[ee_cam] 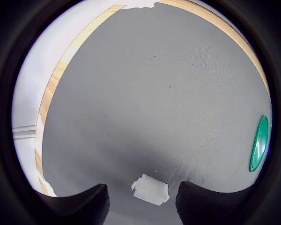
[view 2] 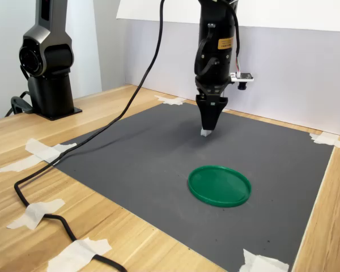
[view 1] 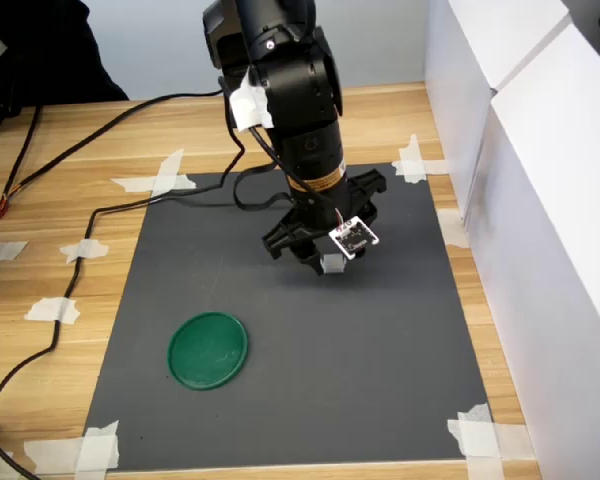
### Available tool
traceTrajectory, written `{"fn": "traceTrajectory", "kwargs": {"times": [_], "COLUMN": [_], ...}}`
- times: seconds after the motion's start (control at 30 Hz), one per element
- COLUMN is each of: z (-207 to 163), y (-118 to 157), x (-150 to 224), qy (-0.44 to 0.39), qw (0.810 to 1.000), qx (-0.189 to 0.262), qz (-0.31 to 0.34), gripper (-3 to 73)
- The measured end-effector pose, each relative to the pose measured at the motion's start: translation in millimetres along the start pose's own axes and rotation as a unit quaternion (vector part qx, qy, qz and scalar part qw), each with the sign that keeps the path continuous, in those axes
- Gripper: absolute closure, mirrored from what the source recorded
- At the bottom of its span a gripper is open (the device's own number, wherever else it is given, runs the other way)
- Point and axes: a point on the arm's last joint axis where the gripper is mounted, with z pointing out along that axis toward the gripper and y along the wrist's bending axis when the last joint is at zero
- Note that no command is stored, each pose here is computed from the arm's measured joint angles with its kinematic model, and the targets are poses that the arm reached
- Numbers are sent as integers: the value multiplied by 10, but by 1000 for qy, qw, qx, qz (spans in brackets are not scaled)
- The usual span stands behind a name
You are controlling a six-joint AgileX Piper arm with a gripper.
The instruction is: Grasp a white terminal and put it on the green lid.
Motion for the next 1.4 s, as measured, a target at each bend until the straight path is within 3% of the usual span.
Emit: {"fn": "traceTrajectory", "kwargs": {"times": [0.43,0.73,1.4], "z": [76,76,176], "y": [-9,-2,-44], "x": [-1,-19,7], "qy": [9,-1,23], "qw": [1000,996,996], "qx": [-2,-7,9], "qz": [4,86,81], "gripper": [87,88,88]}}
